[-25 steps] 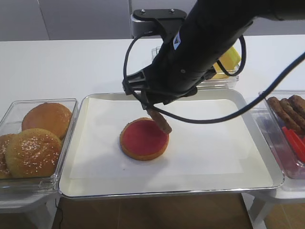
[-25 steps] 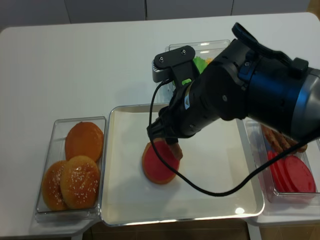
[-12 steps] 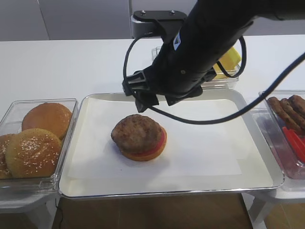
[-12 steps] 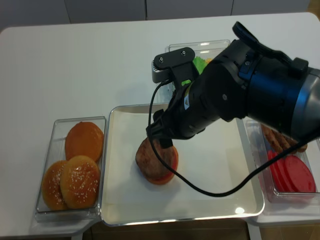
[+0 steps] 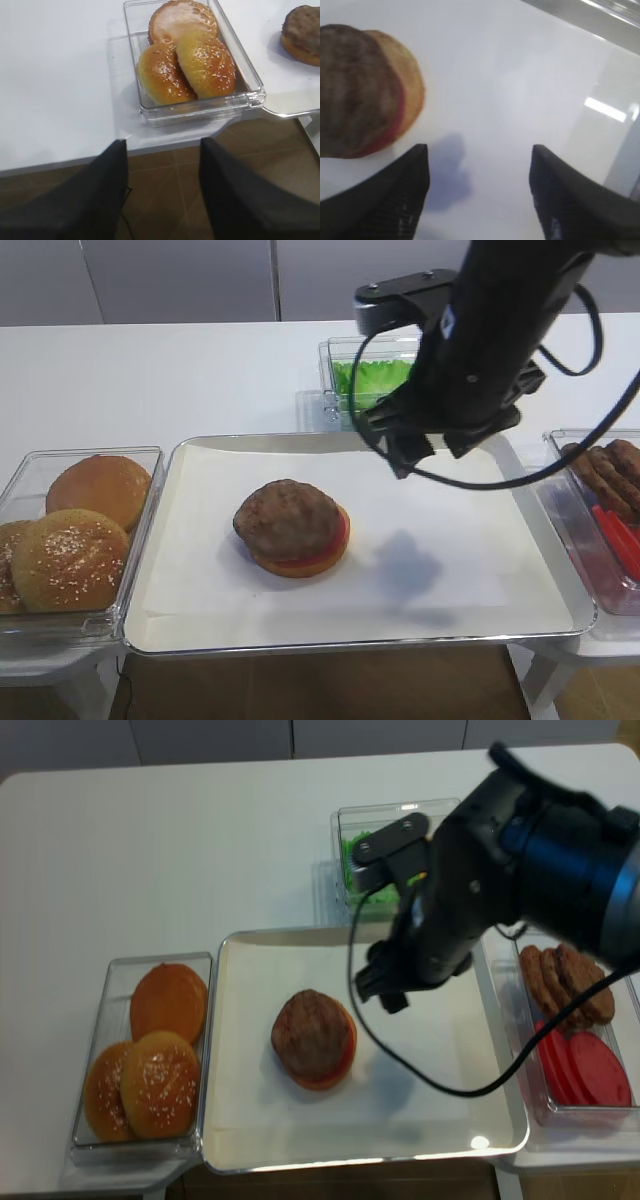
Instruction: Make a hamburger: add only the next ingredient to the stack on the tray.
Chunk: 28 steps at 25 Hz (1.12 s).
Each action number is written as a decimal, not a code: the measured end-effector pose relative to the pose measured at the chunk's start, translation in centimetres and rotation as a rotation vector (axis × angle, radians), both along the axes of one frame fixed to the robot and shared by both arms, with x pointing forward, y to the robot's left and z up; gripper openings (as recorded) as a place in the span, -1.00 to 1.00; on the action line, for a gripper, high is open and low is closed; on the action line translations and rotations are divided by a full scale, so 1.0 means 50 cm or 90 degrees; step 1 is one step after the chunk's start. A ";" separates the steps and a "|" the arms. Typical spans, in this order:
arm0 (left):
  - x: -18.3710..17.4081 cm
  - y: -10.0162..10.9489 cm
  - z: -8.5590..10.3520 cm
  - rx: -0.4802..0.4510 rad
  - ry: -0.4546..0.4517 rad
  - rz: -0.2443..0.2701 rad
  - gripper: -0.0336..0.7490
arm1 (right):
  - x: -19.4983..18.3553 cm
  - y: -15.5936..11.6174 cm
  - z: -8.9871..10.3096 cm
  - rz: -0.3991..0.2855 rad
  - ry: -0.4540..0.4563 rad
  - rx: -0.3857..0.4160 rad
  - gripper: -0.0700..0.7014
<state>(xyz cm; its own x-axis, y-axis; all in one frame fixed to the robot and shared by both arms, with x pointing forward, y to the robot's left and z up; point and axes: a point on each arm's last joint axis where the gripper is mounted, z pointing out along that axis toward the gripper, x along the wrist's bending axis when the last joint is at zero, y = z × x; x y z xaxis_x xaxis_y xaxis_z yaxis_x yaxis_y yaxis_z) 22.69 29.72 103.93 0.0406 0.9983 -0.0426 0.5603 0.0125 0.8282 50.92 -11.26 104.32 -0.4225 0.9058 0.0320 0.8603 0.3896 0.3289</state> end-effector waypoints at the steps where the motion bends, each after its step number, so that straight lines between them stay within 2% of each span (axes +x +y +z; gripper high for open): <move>1: 0.000 0.000 0.000 0.000 0.000 0.000 -0.01 | 0.011 -0.022 0.001 -0.015 0.007 -0.001 0.41; 8: 0.000 0.000 0.000 0.000 0.000 0.000 -0.01 | 0.050 -0.188 0.042 -0.146 0.027 0.031 0.40; 12: 0.000 0.000 0.000 0.000 0.000 0.000 -0.01 | 0.039 -0.274 0.077 -0.211 0.016 0.034 0.39; 15: 0.000 0.000 0.000 0.000 0.000 0.000 -0.01 | 0.018 -0.313 0.108 -0.248 -0.001 0.041 0.39; 18: 0.000 0.000 0.000 0.000 0.000 0.000 -0.01 | -0.006 -0.327 0.130 -0.259 -0.006 0.041 0.39; 22: 0.000 0.000 0.000 0.000 0.000 0.000 -0.01 | -0.044 -0.330 0.151 -0.249 -0.004 0.036 0.39; 28: 0.000 0.000 0.000 0.000 0.000 0.000 -0.01 | -0.140 -0.335 0.138 -0.249 -0.013 0.038 0.39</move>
